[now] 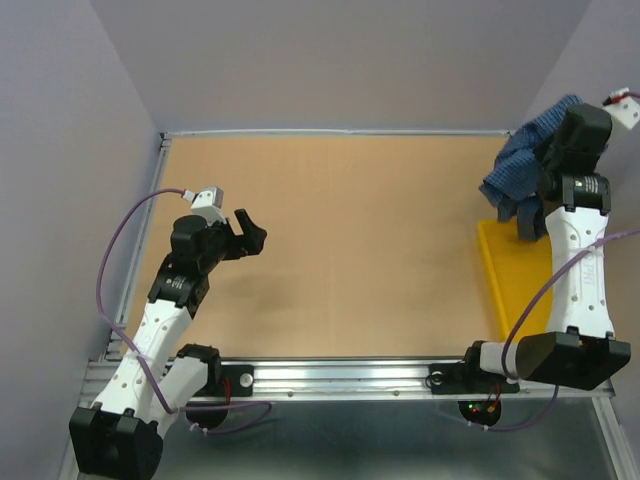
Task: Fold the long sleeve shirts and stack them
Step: Grab the shirt from the pile, then move the shirt to the center of the board
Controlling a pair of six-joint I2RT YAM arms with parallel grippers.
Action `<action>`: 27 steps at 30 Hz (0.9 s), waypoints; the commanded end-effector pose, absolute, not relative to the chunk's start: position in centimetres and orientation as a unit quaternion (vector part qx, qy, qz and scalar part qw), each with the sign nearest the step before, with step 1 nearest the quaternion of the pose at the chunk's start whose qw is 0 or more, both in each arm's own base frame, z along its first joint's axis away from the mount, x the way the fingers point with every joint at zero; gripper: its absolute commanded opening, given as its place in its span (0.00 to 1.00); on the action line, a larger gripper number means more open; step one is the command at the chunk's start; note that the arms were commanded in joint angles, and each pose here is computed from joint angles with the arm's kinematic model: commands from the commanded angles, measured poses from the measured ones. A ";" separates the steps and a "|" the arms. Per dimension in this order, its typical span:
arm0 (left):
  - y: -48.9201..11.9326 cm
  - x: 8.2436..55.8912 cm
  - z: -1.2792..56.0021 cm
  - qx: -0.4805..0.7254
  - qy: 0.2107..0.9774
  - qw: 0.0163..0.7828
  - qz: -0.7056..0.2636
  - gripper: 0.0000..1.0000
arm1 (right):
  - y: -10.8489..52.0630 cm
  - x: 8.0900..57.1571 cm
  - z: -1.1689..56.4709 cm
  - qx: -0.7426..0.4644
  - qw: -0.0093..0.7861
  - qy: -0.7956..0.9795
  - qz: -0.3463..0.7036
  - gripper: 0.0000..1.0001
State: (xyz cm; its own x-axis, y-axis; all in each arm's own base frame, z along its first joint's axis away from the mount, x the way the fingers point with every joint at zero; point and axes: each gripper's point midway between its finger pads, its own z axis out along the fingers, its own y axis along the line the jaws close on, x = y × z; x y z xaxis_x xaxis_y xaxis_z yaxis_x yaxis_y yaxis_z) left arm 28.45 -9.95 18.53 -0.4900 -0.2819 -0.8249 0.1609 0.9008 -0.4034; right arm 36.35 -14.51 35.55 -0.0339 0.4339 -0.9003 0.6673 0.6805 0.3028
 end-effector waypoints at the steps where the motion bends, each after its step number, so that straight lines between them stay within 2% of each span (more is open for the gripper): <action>1: -9.9 29.0 20.3 -0.028 0.817 0.532 -0.222 0.99 | -5.8 39.4 46.1 0.255 0.674 0.693 -0.034 0.00; 5: -9.7 29.1 20.5 -0.032 0.813 0.539 -0.220 0.99 | 5.4 41.4 48.3 0.153 0.686 0.709 0.065 0.01; 9: -9.4 29.1 20.6 -0.037 0.812 0.542 -0.216 0.99 | 14.2 43.1 43.0 0.085 0.641 0.758 0.078 0.01; 12: -9.1 29.1 20.6 -0.042 0.811 0.544 -0.209 0.99 | 20.9 42.9 35.6 0.026 0.575 0.810 0.112 0.52; 14: -9.0 29.0 20.6 -0.044 0.811 0.546 -0.208 0.99 | 24.2 41.5 30.5 -0.014 0.520 0.843 0.141 0.71; 15: -8.9 29.0 20.7 -0.046 0.810 0.547 -0.206 0.99 | 24.7 41.2 28.6 -0.017 0.501 0.853 0.145 0.74; 17: -8.8 29.1 20.8 -0.048 0.809 0.549 -0.205 0.99 | 25.3 39.7 24.2 -0.028 0.458 0.876 0.150 0.78; 20: -8.8 29.1 20.6 -0.049 0.810 0.548 -0.204 0.99 | 22.8 38.2 21.2 -0.011 0.454 0.884 0.114 0.81; 24: -8.9 29.2 20.2 -0.048 0.814 0.541 -0.205 0.99 | 18.4 37.4 20.3 0.021 0.469 0.881 0.065 0.81; 27: -9.1 29.4 19.3 -0.053 0.823 0.525 -0.209 0.99 | 15.4 37.8 19.7 0.063 0.459 0.883 0.078 0.79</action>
